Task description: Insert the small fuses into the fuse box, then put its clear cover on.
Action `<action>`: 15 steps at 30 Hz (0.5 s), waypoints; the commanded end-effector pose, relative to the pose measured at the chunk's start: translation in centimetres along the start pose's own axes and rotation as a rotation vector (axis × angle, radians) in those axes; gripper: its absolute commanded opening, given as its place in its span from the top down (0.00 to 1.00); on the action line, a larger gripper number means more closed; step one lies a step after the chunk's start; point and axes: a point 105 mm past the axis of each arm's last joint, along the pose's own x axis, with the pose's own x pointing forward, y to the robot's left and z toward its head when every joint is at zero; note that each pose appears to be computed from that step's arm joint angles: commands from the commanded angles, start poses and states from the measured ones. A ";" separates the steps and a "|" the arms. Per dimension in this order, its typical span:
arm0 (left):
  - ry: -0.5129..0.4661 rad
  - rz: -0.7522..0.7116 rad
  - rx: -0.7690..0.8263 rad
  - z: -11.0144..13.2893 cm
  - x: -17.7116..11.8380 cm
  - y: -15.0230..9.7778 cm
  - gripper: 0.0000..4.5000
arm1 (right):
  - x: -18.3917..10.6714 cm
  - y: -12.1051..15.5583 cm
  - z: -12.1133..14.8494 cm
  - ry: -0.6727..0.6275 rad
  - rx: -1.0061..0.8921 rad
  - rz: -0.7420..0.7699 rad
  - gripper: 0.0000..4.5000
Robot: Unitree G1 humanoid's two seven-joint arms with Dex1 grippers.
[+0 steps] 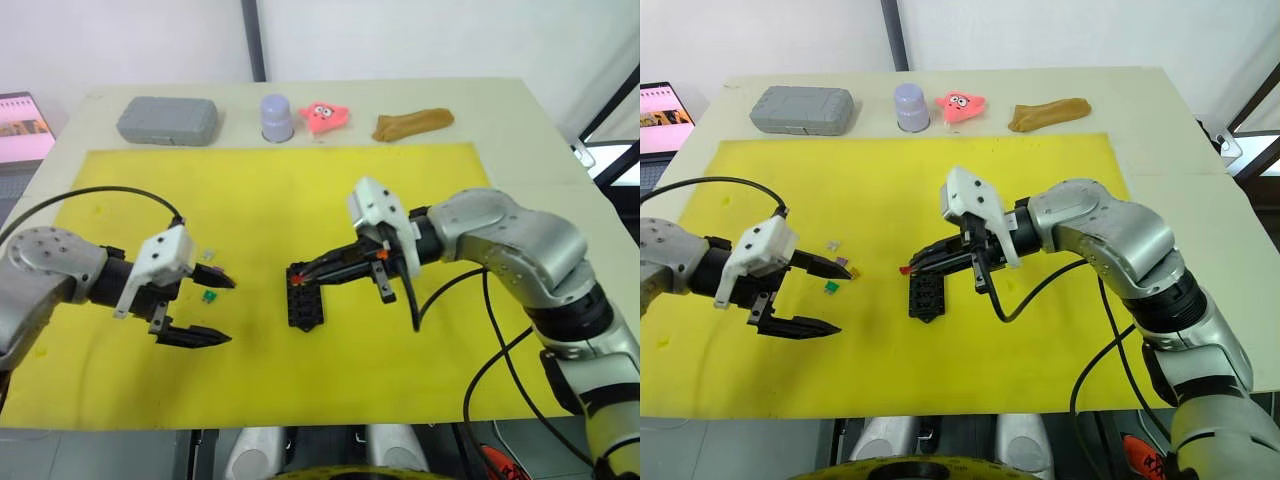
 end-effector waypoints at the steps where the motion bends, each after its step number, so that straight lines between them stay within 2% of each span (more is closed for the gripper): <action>1: -0.017 0.033 0.061 0.6 0.4 -0.6 0.01 | 0.4 0.8 0.1 0.016 -0.066 0.021 1.00; 8: -0.007 0.078 0.084 -0.2 1.5 -0.9 0.01 | 1.3 1.5 -1.5 0.052 -0.093 0.021 1.00; 15: -0.093 0.132 0.096 0.3 2.9 -0.8 0.01 | 2.0 1.2 -3.1 0.069 -0.116 -0.017 1.00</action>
